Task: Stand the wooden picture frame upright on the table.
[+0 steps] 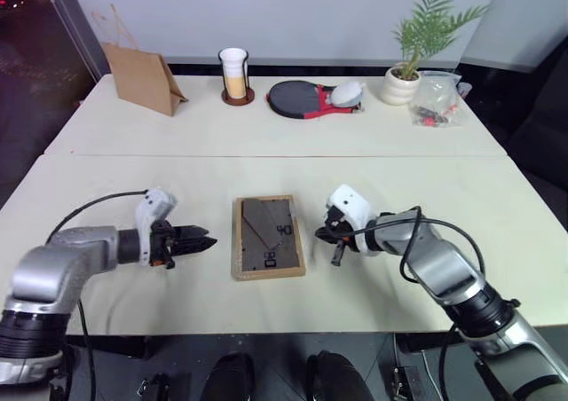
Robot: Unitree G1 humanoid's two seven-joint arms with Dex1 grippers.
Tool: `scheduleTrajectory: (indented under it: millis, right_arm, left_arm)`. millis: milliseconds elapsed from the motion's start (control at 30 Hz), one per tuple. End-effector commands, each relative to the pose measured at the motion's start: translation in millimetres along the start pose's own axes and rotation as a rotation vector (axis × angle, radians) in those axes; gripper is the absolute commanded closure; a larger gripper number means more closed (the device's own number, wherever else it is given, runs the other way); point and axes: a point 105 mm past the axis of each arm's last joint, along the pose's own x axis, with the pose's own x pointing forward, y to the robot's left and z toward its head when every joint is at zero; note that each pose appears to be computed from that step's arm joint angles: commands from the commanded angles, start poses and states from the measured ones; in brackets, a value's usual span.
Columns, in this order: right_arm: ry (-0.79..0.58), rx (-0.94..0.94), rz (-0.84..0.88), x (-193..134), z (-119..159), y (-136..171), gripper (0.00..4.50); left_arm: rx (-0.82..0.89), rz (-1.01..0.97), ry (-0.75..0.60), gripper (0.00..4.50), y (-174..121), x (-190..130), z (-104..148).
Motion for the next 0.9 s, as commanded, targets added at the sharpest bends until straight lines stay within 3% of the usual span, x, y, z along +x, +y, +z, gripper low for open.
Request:
scheduleTrajectory:
  millis: [33,133,400,767,867,900]
  right_arm:
    - [-0.035,-0.055,0.022,-2.5,8.8,8.2,4.5]
    - [-0.04,-0.051,0.04,2.9,9.0,14.8,4.5]
    - [-0.082,-0.036,0.135,23.2,22.2,39.3,4.5]
    - [-0.135,-0.038,0.168,24.8,38.8,42.7,4.5]
    - [-0.133,-0.043,0.17,22.8,38.8,43.3,4.5]
    - [-0.134,-0.045,0.171,22.2,39.2,43.7,4.5]
  left_arm:
    - [-0.144,-0.05,-0.016,0.23,-11.8,-5.4,7.0]
    - [-0.255,-0.045,0.002,0.03,-9.8,-1.1,0.9]
    - [-0.291,0.016,0.085,0.03,-5.0,21.3,-23.9]
    - [-0.376,-0.03,0.052,0.03,2.9,45.1,-35.8]
    - [-0.413,-0.059,0.02,0.89,1.5,47.3,-34.0]
    - [-0.422,-0.067,0.012,1.48,0.9,47.9,-33.4]
